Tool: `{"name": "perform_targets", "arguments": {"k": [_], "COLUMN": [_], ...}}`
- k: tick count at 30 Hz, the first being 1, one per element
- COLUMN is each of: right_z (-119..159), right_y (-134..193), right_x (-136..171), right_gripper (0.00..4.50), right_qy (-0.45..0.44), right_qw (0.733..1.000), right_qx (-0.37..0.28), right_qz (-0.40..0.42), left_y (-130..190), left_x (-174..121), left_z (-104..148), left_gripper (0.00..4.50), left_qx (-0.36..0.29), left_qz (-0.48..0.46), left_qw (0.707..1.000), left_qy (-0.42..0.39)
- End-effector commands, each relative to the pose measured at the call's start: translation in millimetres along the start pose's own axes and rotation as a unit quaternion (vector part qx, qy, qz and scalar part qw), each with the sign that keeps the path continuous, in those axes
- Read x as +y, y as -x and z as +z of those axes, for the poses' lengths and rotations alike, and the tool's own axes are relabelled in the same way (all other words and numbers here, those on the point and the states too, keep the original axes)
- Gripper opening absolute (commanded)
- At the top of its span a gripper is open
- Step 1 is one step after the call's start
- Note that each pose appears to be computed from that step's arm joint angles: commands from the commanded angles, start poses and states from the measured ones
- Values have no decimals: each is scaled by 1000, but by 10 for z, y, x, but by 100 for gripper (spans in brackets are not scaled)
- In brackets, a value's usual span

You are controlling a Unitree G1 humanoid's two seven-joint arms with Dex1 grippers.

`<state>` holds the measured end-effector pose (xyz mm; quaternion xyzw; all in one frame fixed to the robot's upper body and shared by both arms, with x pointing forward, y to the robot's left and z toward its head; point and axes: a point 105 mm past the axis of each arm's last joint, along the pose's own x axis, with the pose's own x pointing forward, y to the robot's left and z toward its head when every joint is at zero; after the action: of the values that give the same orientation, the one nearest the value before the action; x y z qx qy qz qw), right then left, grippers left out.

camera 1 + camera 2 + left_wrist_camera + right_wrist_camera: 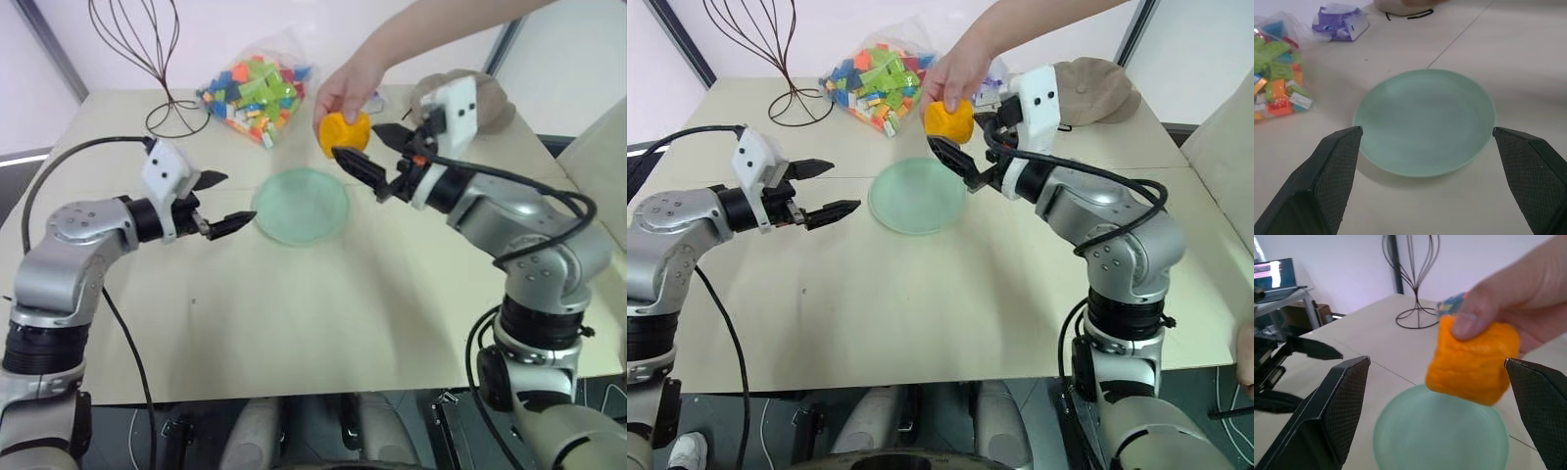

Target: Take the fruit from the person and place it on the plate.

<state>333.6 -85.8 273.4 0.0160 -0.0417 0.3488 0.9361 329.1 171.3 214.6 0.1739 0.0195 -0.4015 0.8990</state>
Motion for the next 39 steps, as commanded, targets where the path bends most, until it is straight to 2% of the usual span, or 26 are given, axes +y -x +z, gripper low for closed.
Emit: {"name": "perform_targets", "arguments": {"k": [1, 10, 25, 35, 38, 39], "right_z": [127, 147, 155, 75, 78, 80], "right_y": [-47, -92, -233, -372, -407, -417], "right_x": [-21, -141, 85, 50, 43, 44], "right_gripper": [450, 450, 450, 450, 370, 311], "right_qy": [11, 10, -10, -11, -11, -10], "right_qw": [1000, 999, 1000, 1000, 1000, 1000], "right_qx": [-20, -21, -28, -23, -27, -29], "right_qz": [-17, -39, -5, -6, -6, -6], "left_y": [26, 49, 57, 73, 84, 87], "left_x": [36, 34, 20, 12, 3, 3], "left_z": [148, 146, 137, 139, 138, 137], "left_gripper": [446, 446, 446, 446, 450, 450], "left_qx": [-20, -18, -16, -14, -13, -12], "left_qz": [7, 10, 12, 16, 17, 17], "left_qw": [999, 999, 999, 999, 999, 999], "left_qy": [-27, -32, -39, -42, -43, -43]}}
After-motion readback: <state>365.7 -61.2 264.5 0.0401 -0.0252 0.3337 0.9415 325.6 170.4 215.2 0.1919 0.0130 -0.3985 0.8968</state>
